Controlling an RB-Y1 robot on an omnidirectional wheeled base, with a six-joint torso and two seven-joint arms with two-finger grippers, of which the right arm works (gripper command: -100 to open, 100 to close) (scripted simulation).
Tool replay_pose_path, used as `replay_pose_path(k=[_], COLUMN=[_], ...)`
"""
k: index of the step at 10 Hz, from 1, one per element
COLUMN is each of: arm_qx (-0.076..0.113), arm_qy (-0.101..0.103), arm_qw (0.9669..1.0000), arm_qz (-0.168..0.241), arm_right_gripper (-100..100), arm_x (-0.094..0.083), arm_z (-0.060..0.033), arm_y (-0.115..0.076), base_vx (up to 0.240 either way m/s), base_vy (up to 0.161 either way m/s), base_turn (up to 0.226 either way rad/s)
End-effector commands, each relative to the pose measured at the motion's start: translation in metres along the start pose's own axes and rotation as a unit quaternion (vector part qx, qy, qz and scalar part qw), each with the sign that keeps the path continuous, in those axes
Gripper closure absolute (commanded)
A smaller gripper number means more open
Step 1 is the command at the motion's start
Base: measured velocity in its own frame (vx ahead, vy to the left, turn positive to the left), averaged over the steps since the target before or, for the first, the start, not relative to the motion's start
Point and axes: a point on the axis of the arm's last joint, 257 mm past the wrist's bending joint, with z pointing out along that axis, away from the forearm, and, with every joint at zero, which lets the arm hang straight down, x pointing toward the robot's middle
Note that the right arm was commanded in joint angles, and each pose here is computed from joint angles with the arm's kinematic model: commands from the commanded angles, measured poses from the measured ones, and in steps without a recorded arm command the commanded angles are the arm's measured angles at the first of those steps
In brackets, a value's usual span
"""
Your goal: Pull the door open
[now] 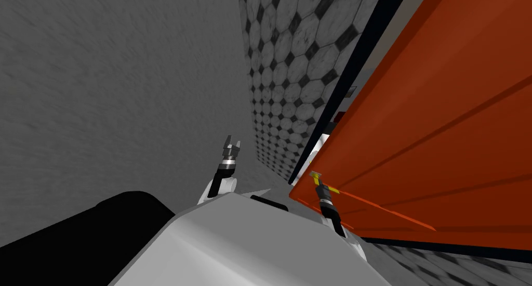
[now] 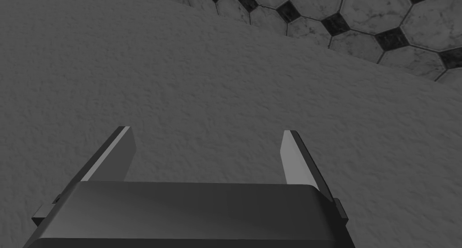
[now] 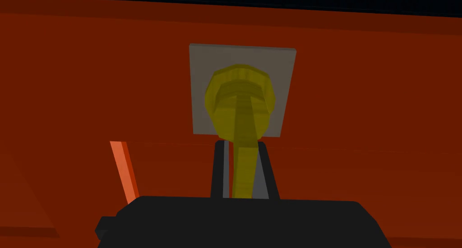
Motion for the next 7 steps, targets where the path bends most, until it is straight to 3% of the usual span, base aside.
replay_pose_path(k=[1,7], arm_qx=[-0.001,-0.001], arm_qy=[0.012,0.061], arm_qw=[0.9999,0.9981], arm_qz=[0.001,0.0], arm_right_gripper=[100,100], arm_x=[0.003,0.009], arm_z=[-0.0042,-0.0205], arm_y=[0.0,0.001], base_vx=[-0.237,-0.252], base_vy=[-0.06,-0.051], base_turn=[0.105,0.096])
